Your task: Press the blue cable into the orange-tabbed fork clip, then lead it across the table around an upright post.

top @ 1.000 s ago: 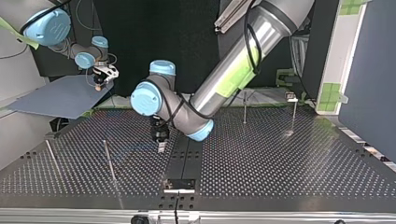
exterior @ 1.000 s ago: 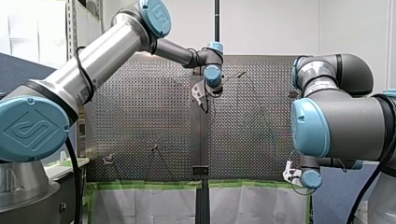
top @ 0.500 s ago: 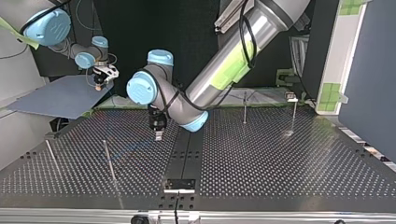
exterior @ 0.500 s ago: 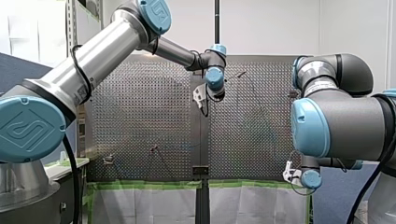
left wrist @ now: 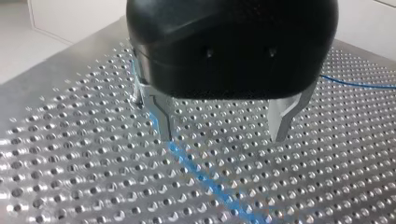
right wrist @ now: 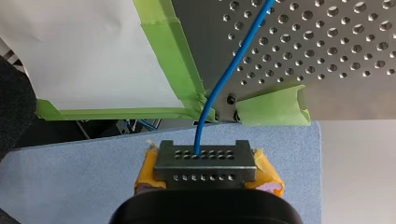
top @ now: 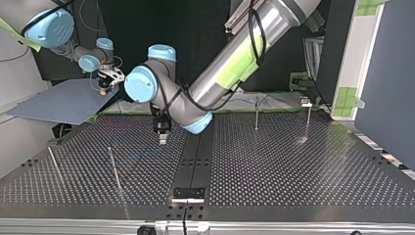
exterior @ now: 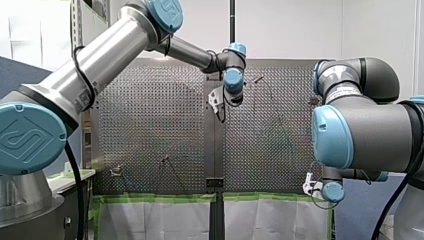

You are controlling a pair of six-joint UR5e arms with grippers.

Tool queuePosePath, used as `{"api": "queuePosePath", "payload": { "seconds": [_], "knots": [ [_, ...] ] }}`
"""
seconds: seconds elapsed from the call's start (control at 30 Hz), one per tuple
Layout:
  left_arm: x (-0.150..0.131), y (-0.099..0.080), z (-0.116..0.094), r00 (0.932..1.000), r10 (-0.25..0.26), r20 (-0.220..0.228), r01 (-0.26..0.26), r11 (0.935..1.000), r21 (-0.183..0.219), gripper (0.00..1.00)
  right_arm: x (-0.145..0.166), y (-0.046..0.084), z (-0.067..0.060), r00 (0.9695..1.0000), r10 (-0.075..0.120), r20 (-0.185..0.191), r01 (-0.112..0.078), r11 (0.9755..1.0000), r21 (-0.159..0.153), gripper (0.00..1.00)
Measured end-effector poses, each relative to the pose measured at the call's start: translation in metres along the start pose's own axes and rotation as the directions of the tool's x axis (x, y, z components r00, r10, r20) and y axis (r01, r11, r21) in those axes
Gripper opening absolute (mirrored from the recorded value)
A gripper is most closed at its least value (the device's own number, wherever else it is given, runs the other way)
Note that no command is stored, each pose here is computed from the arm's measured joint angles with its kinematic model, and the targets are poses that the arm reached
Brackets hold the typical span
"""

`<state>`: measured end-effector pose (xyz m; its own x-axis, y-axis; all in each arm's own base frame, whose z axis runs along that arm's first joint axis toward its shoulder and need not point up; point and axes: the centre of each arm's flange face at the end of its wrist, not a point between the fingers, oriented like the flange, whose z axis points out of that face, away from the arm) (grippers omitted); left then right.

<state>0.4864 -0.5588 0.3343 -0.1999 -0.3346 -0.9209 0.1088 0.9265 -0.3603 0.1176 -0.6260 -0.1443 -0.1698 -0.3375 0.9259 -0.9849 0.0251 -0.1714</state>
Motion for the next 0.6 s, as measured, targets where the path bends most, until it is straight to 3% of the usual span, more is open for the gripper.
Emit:
{"api": "queuePosePath", "payload": {
  "seconds": [0.27, 0.6],
  "knots": [
    [-0.004, -0.007, -0.010, 0.9999, 0.012, -0.008, -0.012, 0.9999, 0.010, 0.98, 0.000, 0.000, 0.000, 1.0000, -0.003, 0.002, 0.003, 1.0000, -0.001, 0.00],
    [-0.041, -0.031, -0.054, 0.9958, 0.091, -0.014, -0.090, 0.9945, 0.054, 0.98, -0.001, -0.001, 0.000, 0.9999, -0.009, 0.004, 0.009, 1.0000, 0.000, 0.00]
  ]
}}
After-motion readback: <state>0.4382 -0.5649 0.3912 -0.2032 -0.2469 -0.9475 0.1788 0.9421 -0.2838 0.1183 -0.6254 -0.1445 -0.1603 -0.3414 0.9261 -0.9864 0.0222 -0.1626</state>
